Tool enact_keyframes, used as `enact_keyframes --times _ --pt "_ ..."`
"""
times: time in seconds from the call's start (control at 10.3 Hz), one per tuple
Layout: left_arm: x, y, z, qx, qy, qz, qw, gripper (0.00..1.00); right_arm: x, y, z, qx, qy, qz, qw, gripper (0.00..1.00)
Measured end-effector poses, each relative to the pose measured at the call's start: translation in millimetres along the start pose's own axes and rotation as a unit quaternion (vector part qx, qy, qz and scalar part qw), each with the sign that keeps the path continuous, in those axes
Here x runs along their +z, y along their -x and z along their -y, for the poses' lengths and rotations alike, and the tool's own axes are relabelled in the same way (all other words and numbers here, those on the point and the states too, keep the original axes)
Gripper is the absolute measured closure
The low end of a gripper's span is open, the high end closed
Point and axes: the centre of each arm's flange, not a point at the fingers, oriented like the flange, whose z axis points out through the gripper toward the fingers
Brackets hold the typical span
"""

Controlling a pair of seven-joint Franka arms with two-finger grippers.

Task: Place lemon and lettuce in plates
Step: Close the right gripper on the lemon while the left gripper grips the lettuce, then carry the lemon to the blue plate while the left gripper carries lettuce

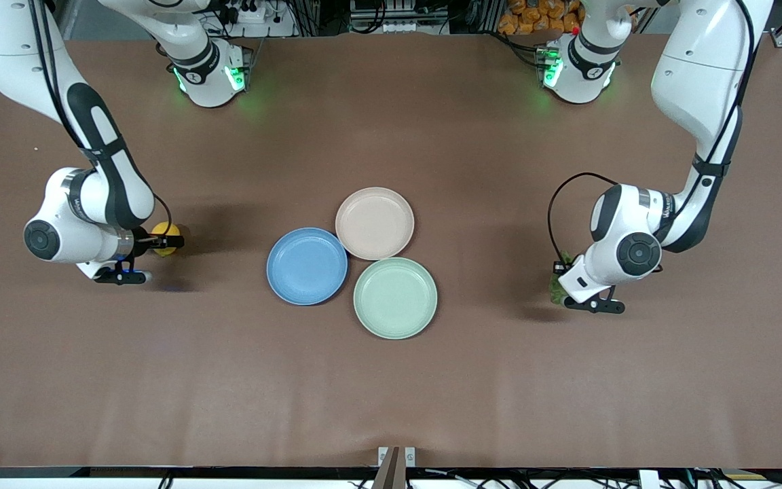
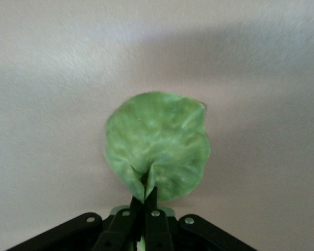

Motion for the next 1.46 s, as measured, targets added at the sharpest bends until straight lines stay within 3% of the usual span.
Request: enact_keyframes --times 0.1,0.29,0.58,0.78,0.97,1.16,1.46 --pt "-9.3 -1.4 0.2 0.000 0.000 -0.007 1.000 0.96 -0.7 -0.5 2.8 -0.002 0.001 0.000 1.000 0.06" --pt "-28.4 -1.7 -2.4 0.002 0.000 -0.021 1.000 0.96 -3.9 -1.4 -1.0 0.001 0.001 0.000 1.000 0.35" --pt "-54.3 0.8 -12.0 0.005 0.004 -0.030 1.000 0.96 -24.4 -4.6 5.0 0.003 -0.020 0.029 0.999 0.36" --pt "-68.8 1.2 -21.1 0.003 0.014 -0.025 1.000 0.96 -79.5 -18.0 33.8 -0.023 -0.025 0.033 0.999 0.36" --pt "-84.5 0.7 -26.8 -0.002 0.025 -0.022 0.999 0.96 -120.6 -28.2 94.6 -0.046 -0.021 0.007 0.999 0.36" --pt "-99.9 2.6 -31.5 -0.009 0.042 -0.022 0.999 0.96 -118.1 -21.0 181.8 -0.044 -0.034 0.009 0.998 0.36" --pt "-122.1 11.1 -65.2 -0.039 0.062 -0.021 0.997 0.96 -100.3 -8.6 275.3 -0.046 -0.029 0.010 0.998 0.36"
